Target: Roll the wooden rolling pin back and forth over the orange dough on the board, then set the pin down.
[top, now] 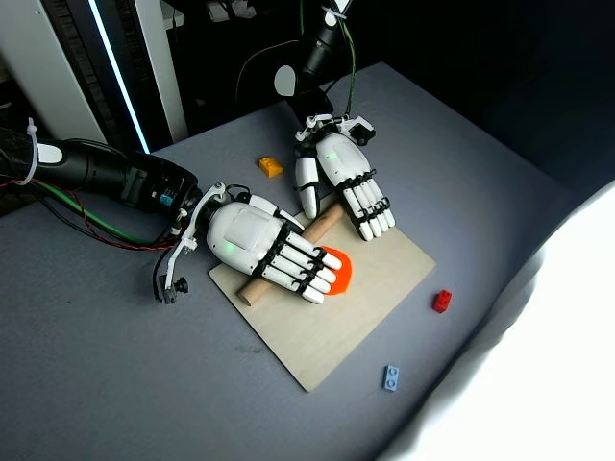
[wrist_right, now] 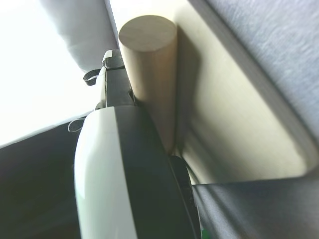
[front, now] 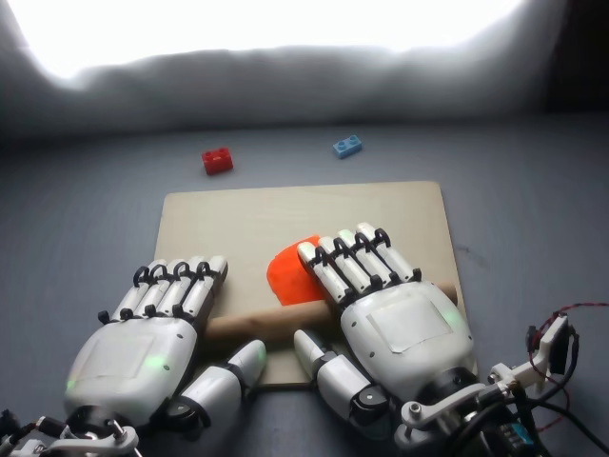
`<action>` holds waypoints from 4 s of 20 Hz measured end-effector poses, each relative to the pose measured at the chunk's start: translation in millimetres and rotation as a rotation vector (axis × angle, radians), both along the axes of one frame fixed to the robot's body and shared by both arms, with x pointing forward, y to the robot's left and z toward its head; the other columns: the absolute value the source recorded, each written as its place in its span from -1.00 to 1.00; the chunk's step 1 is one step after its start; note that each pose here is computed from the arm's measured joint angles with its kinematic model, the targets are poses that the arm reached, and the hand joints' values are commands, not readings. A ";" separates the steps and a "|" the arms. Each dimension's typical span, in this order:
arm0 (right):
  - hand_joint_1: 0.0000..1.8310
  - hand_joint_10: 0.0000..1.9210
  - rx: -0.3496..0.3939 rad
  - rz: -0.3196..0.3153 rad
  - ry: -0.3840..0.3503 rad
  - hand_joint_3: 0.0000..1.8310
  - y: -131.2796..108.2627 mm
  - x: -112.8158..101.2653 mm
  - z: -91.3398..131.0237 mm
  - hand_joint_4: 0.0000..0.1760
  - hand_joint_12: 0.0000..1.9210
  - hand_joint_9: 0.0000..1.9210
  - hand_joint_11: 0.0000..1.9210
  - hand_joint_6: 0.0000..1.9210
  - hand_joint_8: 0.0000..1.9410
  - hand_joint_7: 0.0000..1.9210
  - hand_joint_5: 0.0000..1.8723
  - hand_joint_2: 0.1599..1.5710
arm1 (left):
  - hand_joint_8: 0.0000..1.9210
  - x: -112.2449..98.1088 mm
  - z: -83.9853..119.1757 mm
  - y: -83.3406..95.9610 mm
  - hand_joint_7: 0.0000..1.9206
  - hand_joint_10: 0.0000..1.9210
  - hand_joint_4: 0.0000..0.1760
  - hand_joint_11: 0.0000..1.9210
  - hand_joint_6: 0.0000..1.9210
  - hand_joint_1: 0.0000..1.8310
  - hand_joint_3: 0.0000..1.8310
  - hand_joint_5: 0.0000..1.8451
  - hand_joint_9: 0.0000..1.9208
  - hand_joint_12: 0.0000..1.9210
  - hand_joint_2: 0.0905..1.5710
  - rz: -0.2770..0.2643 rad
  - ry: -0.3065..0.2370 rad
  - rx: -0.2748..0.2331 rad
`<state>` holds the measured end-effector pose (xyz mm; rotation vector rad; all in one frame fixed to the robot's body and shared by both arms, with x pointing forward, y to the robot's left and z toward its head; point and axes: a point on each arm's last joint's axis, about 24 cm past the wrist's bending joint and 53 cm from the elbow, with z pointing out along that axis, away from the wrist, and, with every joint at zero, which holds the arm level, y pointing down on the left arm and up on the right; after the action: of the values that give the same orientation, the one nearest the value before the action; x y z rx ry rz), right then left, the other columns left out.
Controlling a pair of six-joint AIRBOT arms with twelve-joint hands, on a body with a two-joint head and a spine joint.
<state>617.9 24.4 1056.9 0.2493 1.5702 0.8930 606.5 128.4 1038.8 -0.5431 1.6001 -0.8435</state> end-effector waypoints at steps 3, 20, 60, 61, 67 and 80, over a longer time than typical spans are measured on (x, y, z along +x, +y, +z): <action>-1.00 -1.00 0.001 0.000 0.000 -0.90 -0.1 1.2 0.3 -1.00 -1.00 -0.96 -1.00 -1.00 -1.00 -0.92 -0.91 1.00 | -1.00 2.4 0.1 -1.0 -1.00 -1.00 -1.00 -1.00 -1.00 -1.00 -1.00 -1.00 -1.00 -1.00 0.77 -0.002 -0.003 0.003; -1.00 -1.00 -0.001 -0.010 -0.008 -0.90 -3.2 14.8 3.0 -1.00 -1.00 -0.96 -1.00 -0.99 -1.00 -0.92 -0.90 1.00 | -1.00 17.8 4.1 -5.8 -1.00 -1.00 -1.00 -1.00 -1.00 -1.00 -1.00 -1.00 -1.00 -1.00 0.79 -0.004 -0.001 -0.004; -1.00 -1.00 -0.002 -0.059 -0.026 -0.89 -22.1 40.5 10.0 -1.00 -0.99 -0.96 -0.99 -0.99 -1.00 -0.92 -0.89 1.00 | -1.00 55.2 12.6 -15.9 -1.00 -1.00 -1.00 -1.00 -1.00 -1.00 -1.00 -1.00 -1.00 -1.00 0.80 -0.030 -0.026 0.011; -1.00 -1.00 -0.002 -0.059 -0.026 -0.89 -22.6 41.6 9.9 -1.00 -0.99 -0.96 -0.99 -1.00 -1.00 -0.93 -0.90 1.00 | -1.00 56.0 13.0 -16.1 -1.00 -1.00 -1.00 -1.00 -1.00 -1.00 -1.00 -1.00 -1.00 -1.00 0.80 -0.028 -0.027 0.010; -1.00 -1.00 -0.002 -0.062 -0.029 -0.88 -24.2 45.3 10.7 -1.00 -1.00 -0.97 -1.00 -1.00 -1.00 -0.93 -0.90 1.00 | -1.00 60.3 13.3 -16.8 -1.00 -1.00 -1.00 -1.00 -1.00 -1.00 -1.00 -1.00 -1.00 -1.00 0.79 -0.040 -0.031 0.024; -1.00 -1.00 0.002 -0.071 -0.030 -0.89 -26.4 53.3 13.9 -1.00 -0.99 -0.97 -1.00 -0.99 -1.00 -0.92 -0.89 1.00 | -1.00 70.8 13.9 -15.3 -1.00 -1.00 -1.00 -1.00 -1.00 -1.00 -1.00 -1.00 -1.00 -1.00 0.80 -0.046 -0.038 0.040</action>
<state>671.3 -2.0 1070.8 0.2906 1.5238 0.8399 677.3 113.2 1052.7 -0.4605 1.5969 -0.8493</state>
